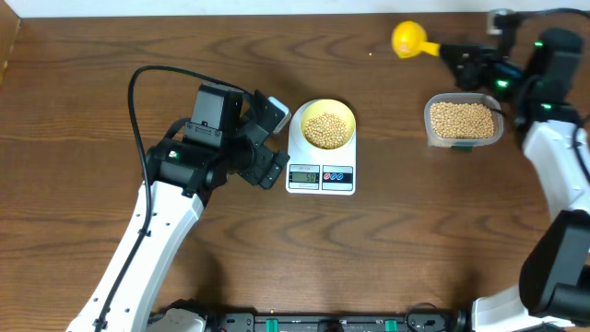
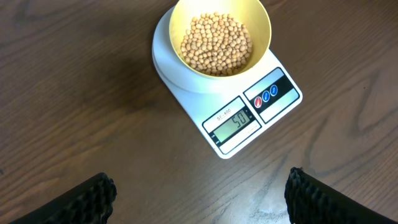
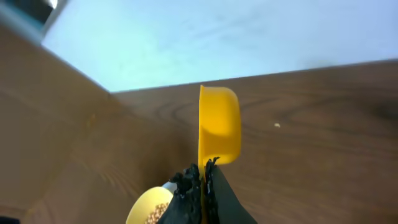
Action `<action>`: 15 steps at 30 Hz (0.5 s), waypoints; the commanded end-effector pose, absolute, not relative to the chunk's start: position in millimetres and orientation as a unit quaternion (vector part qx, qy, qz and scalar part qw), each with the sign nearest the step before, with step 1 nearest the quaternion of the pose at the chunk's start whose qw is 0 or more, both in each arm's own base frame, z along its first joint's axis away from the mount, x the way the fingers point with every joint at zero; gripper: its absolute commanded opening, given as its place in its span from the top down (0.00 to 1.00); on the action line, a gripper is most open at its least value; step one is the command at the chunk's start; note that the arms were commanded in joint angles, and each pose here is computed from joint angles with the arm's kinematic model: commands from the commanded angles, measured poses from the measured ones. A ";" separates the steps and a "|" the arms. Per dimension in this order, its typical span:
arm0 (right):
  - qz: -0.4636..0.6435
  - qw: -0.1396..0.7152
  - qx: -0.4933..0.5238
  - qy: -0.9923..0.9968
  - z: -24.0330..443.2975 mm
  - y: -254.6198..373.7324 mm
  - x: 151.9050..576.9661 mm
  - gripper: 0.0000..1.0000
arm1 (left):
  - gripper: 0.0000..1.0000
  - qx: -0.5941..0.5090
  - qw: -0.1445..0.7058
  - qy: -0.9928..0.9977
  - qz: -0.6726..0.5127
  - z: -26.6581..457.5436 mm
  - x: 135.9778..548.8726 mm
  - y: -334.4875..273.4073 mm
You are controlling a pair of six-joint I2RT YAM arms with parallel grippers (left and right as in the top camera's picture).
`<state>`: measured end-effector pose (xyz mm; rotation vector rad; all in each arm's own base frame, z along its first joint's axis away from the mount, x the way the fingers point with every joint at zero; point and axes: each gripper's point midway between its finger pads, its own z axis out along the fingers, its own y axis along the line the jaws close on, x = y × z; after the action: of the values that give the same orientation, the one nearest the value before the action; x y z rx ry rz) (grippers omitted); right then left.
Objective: Scoop item into bowl and weigh 50g on scale
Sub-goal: 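Carry the scoop right over the soybean tub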
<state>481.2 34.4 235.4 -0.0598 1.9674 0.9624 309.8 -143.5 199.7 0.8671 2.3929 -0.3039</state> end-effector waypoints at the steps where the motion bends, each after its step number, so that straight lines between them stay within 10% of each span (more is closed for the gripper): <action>1: 0.433 0.434 0.010 0.790 238.5 5.1 467.4 0.99 | 0.11 0.333 0.281 0.892 -0.119 196.7 305.5 -144.7; 15: 0.368 0.374 0.122 0.843 189.8 -89.7 406.1 0.99 | 0.11 0.333 0.281 0.892 -0.119 196.6 305.5 -144.7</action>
<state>412.7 -88.2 183.3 0.4280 2.1418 1.0558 309.8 -143.5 199.7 0.8671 2.3929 -0.3039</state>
